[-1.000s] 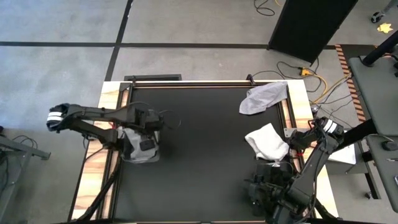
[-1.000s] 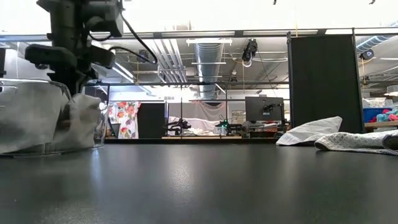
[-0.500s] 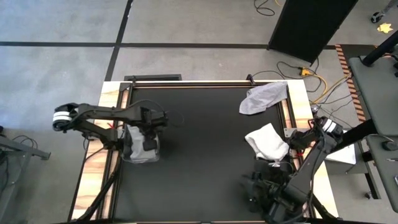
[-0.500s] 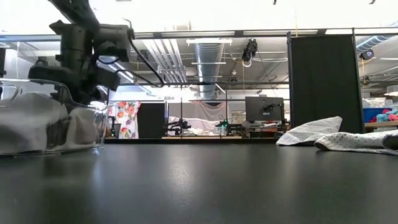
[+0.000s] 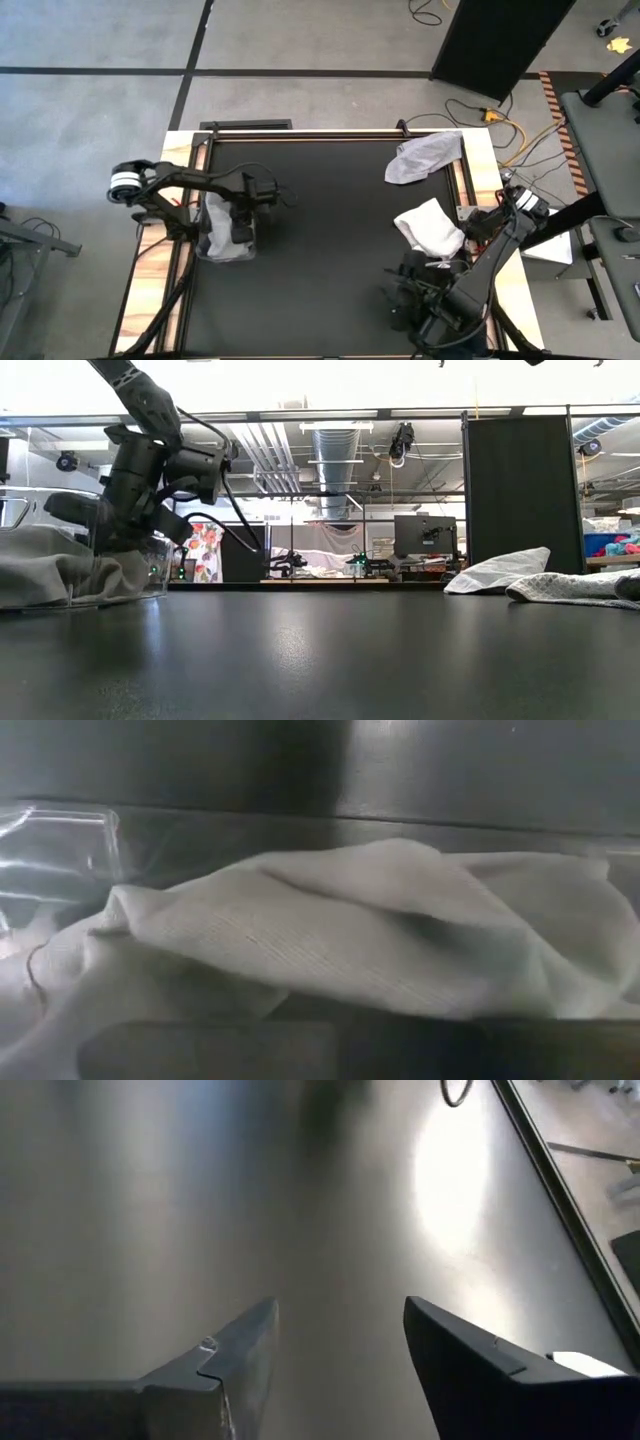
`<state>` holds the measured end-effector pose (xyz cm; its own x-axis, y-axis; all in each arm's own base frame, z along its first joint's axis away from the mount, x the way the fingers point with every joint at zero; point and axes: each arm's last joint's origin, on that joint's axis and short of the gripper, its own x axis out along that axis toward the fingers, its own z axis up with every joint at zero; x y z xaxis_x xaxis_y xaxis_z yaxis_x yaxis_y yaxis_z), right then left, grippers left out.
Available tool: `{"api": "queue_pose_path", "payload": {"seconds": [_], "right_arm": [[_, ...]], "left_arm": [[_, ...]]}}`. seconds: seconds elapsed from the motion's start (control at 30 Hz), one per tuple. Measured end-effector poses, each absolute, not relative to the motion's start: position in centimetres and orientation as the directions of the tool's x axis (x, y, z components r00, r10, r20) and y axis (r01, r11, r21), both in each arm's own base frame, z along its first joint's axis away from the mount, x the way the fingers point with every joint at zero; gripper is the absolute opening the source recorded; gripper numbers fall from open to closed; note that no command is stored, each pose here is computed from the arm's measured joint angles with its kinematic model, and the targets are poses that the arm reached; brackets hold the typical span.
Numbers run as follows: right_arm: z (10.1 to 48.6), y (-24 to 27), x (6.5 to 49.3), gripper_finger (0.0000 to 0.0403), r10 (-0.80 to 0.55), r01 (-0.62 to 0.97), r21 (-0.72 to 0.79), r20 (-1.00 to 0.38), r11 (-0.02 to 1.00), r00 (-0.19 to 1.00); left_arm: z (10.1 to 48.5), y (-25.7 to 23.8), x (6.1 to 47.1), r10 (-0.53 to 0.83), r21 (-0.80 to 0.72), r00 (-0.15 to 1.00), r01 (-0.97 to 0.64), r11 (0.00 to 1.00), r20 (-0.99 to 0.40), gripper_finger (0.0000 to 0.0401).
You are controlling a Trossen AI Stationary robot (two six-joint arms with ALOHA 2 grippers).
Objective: Sort towels by color in basket
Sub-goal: Put the bottom gray towel into the top transparent bin
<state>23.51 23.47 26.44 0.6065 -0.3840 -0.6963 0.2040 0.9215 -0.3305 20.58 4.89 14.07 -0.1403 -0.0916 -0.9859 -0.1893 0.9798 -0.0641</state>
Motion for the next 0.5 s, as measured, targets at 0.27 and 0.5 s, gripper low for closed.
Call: {"api": "queue_pose_path", "payload": {"seconds": [0.27,0.5], "right_arm": [[26.9,22.8,23.3,0.0231,-0.399,0.204,-0.348,-0.699,0.915,0.594],[28.2,22.1,22.9,0.0259,-0.385,0.212,-0.325,-0.694,0.921,0.609]], "left_arm": [[13.5,4.9,20.8,-0.103,-0.065,-0.177,-0.21,0.976,-0.979,0.0021],[14.7,4.9,20.6,-0.076,-0.014,-0.17,-0.34,0.94,-0.983,0.0084]]}}
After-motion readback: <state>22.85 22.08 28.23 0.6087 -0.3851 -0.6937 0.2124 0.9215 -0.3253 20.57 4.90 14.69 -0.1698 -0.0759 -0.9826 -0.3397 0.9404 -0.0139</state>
